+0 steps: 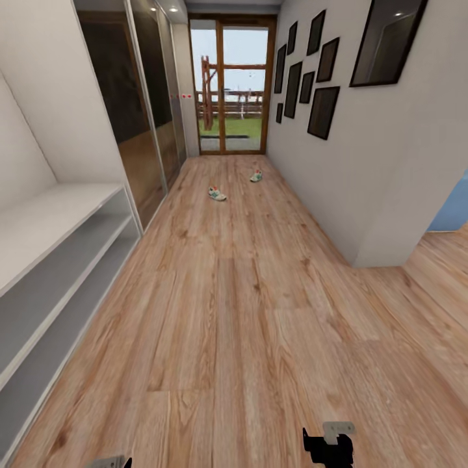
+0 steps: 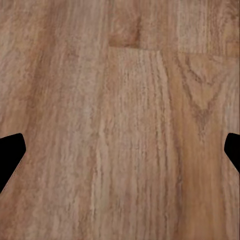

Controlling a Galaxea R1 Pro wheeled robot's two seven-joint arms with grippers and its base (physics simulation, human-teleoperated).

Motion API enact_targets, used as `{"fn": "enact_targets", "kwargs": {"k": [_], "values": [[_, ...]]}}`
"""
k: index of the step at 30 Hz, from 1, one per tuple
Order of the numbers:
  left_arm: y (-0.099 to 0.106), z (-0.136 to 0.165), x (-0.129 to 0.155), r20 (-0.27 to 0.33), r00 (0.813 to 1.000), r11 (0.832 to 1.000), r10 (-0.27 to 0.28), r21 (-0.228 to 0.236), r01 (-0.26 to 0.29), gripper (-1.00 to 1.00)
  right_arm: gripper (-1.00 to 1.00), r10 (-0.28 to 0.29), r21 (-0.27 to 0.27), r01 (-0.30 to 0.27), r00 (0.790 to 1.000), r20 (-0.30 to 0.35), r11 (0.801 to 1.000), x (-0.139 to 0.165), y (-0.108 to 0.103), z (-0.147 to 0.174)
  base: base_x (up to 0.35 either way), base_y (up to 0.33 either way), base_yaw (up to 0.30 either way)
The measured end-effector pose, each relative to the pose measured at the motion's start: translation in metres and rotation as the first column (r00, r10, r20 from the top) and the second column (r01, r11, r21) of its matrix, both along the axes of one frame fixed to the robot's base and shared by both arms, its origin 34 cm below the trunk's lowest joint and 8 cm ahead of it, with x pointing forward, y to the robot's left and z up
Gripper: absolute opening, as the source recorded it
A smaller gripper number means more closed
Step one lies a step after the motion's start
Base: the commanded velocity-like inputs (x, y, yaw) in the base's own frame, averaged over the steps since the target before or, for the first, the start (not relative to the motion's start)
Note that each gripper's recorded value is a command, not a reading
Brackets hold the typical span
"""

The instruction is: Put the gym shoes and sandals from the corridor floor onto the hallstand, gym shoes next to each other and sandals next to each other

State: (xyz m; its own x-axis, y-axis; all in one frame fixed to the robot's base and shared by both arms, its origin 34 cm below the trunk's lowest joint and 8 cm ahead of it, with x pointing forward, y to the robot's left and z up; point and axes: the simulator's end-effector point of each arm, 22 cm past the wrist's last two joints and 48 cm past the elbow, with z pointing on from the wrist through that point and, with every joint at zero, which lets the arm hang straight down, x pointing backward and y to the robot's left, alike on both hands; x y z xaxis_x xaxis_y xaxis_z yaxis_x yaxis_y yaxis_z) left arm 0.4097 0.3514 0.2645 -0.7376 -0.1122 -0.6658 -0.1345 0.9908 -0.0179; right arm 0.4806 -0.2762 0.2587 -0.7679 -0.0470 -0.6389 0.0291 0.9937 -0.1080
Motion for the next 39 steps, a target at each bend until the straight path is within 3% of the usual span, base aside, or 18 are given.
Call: {"fn": "enact_targets", "kwargs": {"k": [39], "values": [[0.0000, 0.0000, 0.0000, 0.000, 1.000, 1.000, 0.000, 0.000, 0.000, 1.00, 1.00, 0.000, 0.000, 0.000, 1.000, 0.000, 1.000, 0.0000, 0.0002, 0.0000, 0.338, 0.000, 0.000]]}}
